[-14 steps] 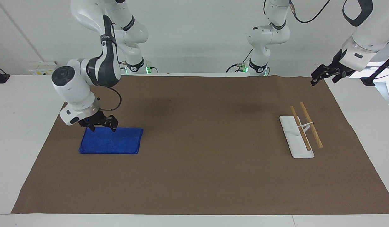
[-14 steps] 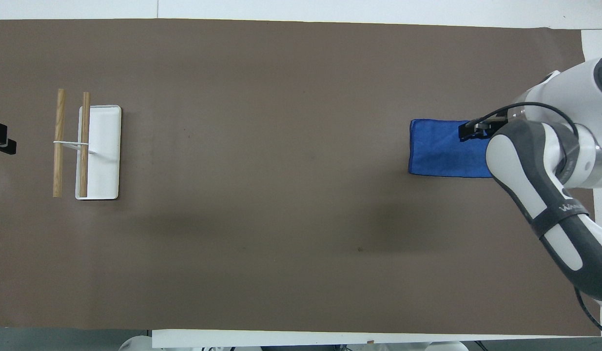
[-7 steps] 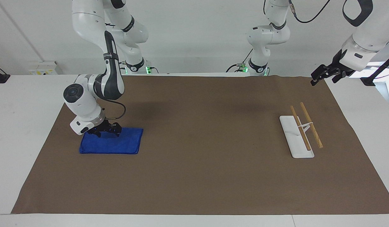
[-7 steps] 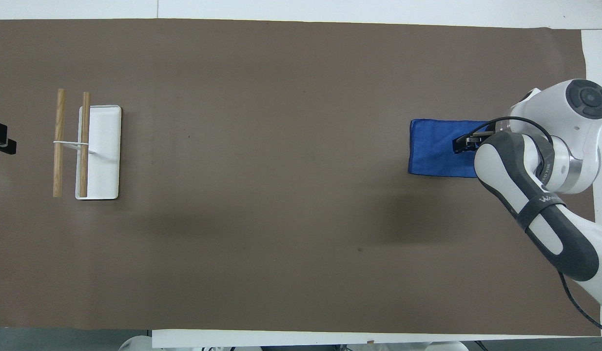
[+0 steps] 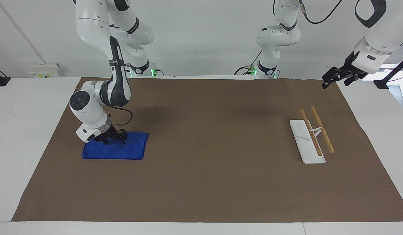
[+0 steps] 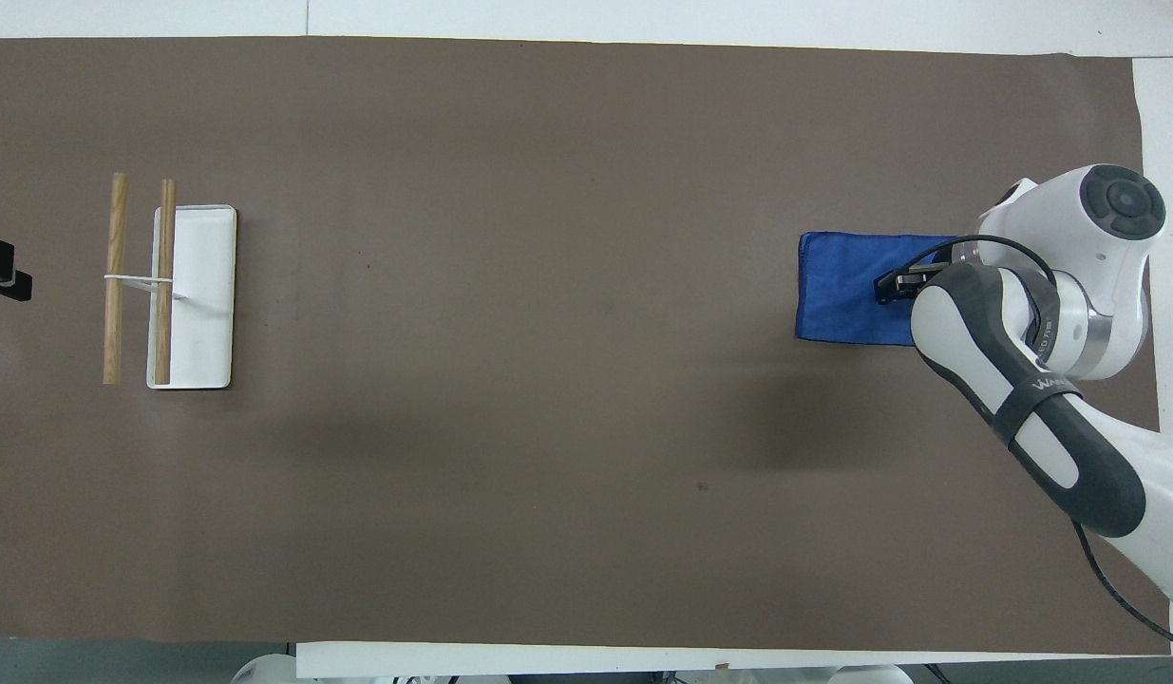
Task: Right arm passes towel to left arm to hang
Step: 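Close the right gripper on the blue towel edge, then lift the towel with the right gripper while the left gripper reaches in, then bring the towel toward the left gripper while the left gripper approaches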
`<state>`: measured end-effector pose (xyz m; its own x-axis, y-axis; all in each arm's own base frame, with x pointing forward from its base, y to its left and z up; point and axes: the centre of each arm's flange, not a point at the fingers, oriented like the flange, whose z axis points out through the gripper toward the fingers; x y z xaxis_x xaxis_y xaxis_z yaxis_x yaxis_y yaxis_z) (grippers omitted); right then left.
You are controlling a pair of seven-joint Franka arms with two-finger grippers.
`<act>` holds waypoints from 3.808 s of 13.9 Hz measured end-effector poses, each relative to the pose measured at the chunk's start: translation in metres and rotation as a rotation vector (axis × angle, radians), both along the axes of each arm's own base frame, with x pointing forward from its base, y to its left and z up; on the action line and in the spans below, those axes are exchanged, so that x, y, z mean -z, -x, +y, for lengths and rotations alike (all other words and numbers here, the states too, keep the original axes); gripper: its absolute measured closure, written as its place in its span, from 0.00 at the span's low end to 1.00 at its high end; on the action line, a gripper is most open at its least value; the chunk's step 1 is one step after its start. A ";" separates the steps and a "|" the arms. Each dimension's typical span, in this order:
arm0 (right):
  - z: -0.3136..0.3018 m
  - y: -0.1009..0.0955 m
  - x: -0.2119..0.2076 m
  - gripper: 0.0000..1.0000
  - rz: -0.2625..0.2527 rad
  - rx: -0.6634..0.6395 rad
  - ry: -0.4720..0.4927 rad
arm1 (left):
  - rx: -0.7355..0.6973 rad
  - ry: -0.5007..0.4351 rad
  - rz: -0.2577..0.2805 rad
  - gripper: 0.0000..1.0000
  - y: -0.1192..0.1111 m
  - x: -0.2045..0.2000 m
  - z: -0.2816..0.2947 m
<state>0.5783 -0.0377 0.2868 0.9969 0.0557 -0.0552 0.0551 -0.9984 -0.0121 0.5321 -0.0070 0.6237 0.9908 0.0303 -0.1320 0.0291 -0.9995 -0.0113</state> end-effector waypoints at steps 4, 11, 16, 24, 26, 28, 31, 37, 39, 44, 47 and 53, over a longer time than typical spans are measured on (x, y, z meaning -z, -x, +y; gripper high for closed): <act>0.000 0.003 0.004 0.27 0.006 -0.003 0.000 | 0.000 0.000 0.000 0.00 0.000 0.000 0.000; 0.000 0.003 -0.003 0.86 -0.005 -0.010 0.000 | 0.000 0.000 0.000 0.00 0.000 0.000 0.000; 0.005 -0.009 -0.030 0.91 0.051 -0.021 -0.005 | 0.000 0.000 0.000 0.00 0.000 0.000 0.000; 0.125 -0.039 -0.143 0.91 0.097 0.175 -0.381 | 0.005 0.001 -0.004 0.00 0.000 0.000 -0.003; 0.156 -0.036 -0.156 0.91 0.154 0.328 -0.516 | 0.011 0.000 -0.008 0.00 -0.001 -0.001 -0.009; 0.179 -0.034 -0.164 0.91 0.237 0.491 -0.626 | -0.061 -0.009 -0.017 0.00 -0.001 -0.001 -0.019; 0.222 -0.028 -0.174 0.91 0.405 0.735 -0.724 | -0.247 -0.031 -0.060 0.00 0.000 0.010 -0.075; 0.289 -0.017 -0.188 0.91 0.605 1.019 -0.826 | -0.632 0.064 -0.123 0.00 0.027 0.028 -0.188; 0.302 -0.013 -0.189 0.91 0.648 1.065 -0.821 | -0.768 0.126 -0.155 0.00 0.035 0.024 -0.227; 0.324 -0.006 -0.193 0.91 0.701 1.124 -0.832 | -0.933 0.196 -0.159 0.04 0.043 0.039 -0.290; 0.342 0.000 -0.194 0.91 0.709 1.139 -0.826 | -0.954 0.190 -0.144 0.25 0.044 0.050 -0.302; 0.347 0.003 -0.194 0.91 0.711 1.134 -0.823 | -1.066 0.122 -0.082 0.33 0.057 0.062 -0.313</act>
